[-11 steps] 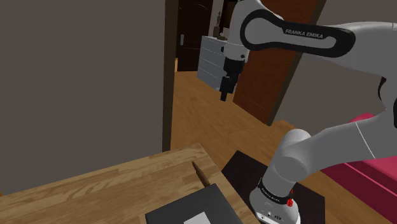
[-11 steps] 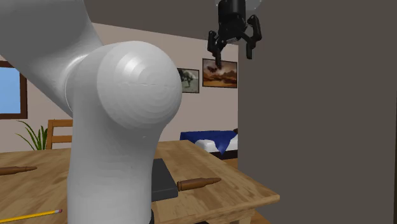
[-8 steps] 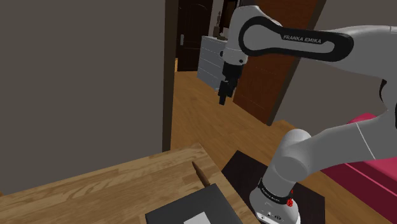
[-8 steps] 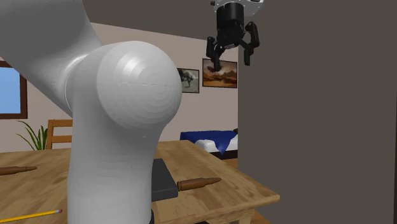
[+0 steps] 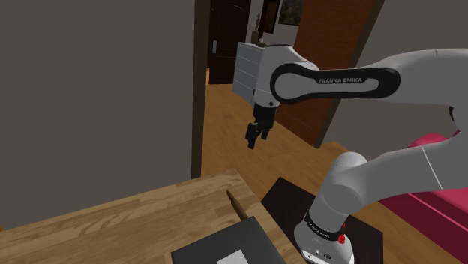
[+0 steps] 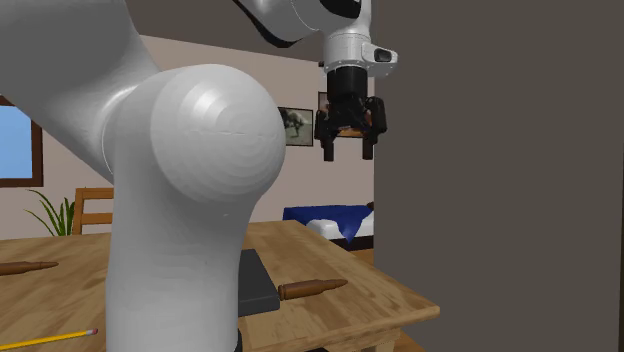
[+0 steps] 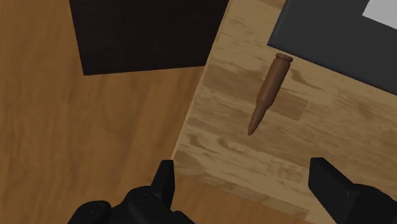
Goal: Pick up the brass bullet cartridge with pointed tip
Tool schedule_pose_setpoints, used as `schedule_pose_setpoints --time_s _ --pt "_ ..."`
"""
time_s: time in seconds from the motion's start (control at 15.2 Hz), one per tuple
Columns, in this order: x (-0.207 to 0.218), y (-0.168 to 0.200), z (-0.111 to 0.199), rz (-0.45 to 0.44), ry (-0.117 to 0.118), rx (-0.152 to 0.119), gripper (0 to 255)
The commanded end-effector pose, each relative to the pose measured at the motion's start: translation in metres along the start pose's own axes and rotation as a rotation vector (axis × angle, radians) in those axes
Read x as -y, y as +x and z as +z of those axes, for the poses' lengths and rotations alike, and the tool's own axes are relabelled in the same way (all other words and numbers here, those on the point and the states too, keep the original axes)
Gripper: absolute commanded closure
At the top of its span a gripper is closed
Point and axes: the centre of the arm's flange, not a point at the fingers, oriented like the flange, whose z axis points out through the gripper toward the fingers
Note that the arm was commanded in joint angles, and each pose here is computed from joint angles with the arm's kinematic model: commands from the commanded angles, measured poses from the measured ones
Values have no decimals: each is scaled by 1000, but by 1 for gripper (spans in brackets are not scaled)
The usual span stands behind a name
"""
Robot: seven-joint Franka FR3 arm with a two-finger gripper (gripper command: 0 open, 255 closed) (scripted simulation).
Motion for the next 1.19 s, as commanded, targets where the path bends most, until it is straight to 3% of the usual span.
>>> schedule_pose_setpoints --time_s 0.0,1.12 --pt "6 -2 27 41 6 0 0" --pt "75 5 228 354 56 14 0"
